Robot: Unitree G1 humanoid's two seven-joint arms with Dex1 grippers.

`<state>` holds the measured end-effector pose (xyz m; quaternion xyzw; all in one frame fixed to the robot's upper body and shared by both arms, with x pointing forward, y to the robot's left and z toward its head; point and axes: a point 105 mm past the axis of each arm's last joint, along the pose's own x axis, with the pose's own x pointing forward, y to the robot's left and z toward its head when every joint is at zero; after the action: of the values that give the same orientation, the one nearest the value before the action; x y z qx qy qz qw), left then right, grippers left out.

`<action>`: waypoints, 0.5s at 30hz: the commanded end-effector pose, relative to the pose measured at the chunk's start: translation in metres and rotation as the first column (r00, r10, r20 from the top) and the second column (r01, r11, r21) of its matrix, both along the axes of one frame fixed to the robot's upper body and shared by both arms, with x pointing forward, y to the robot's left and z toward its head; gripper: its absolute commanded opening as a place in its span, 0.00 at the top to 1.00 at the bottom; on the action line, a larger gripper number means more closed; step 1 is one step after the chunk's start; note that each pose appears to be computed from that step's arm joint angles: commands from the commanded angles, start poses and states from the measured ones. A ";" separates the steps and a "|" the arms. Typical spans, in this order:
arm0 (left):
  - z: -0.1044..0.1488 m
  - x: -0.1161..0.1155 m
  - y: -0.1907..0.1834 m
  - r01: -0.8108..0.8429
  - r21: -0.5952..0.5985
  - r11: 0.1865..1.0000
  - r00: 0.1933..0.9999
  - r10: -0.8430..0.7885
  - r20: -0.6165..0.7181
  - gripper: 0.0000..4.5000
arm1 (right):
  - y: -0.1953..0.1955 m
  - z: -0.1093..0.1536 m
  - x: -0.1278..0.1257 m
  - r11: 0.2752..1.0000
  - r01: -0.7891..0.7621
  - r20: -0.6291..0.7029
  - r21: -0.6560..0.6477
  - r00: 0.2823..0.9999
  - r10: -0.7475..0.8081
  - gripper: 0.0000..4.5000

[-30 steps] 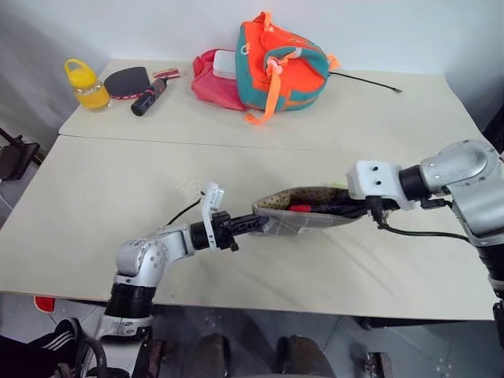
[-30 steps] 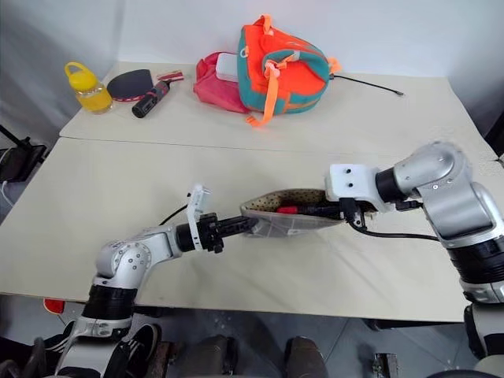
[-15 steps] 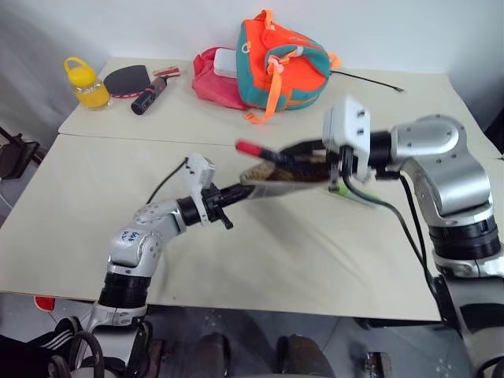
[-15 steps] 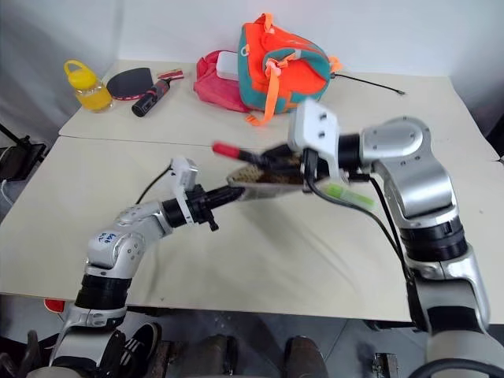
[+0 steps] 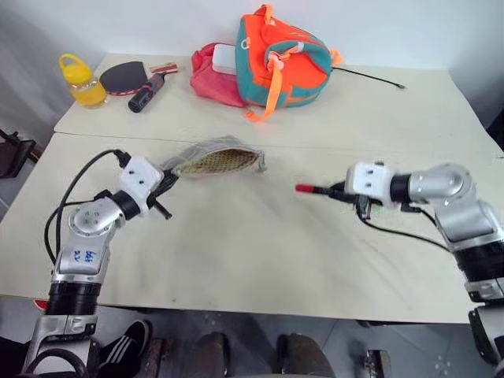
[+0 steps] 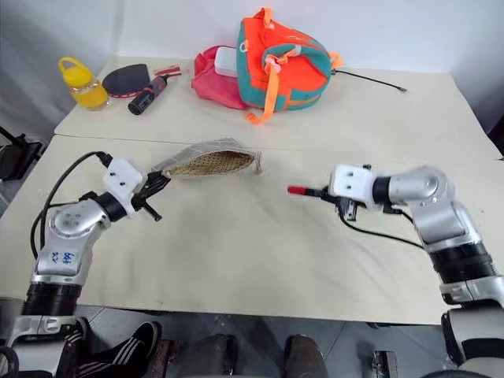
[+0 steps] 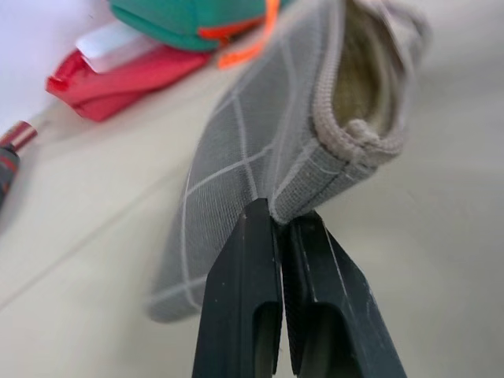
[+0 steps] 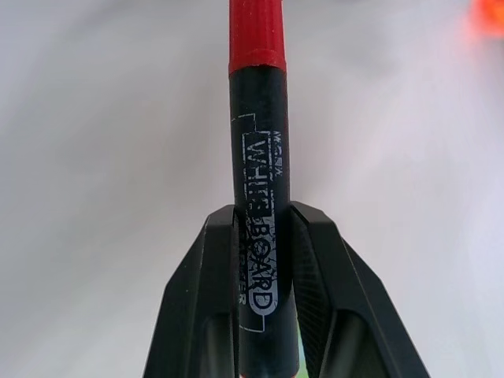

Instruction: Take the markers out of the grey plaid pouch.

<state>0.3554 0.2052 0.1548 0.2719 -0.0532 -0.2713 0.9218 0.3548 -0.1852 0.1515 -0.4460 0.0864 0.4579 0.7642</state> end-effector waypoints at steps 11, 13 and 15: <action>-0.018 -0.016 -0.026 0.064 -0.098 0.993 0.995 -0.071 -0.065 0.78 | -0.005 -0.010 0.003 0.980 0.101 -0.054 0.170 0.994 -0.094 0.65; -0.012 -0.015 -0.021 0.043 -0.131 0.990 0.997 -0.050 -0.051 0.64 | -0.006 -0.006 0.006 0.977 0.115 -0.030 0.180 0.993 -0.111 0.51; -0.010 -0.017 -0.016 0.035 -0.120 0.992 0.998 -0.040 -0.043 0.48 | -0.008 -0.003 0.006 0.976 0.120 -0.022 0.179 0.993 -0.118 0.34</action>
<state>0.3415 0.1851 0.1285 0.2035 -0.0246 -0.2990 0.9320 0.3598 -0.1905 0.1342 -0.3658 0.0976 0.4304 0.8194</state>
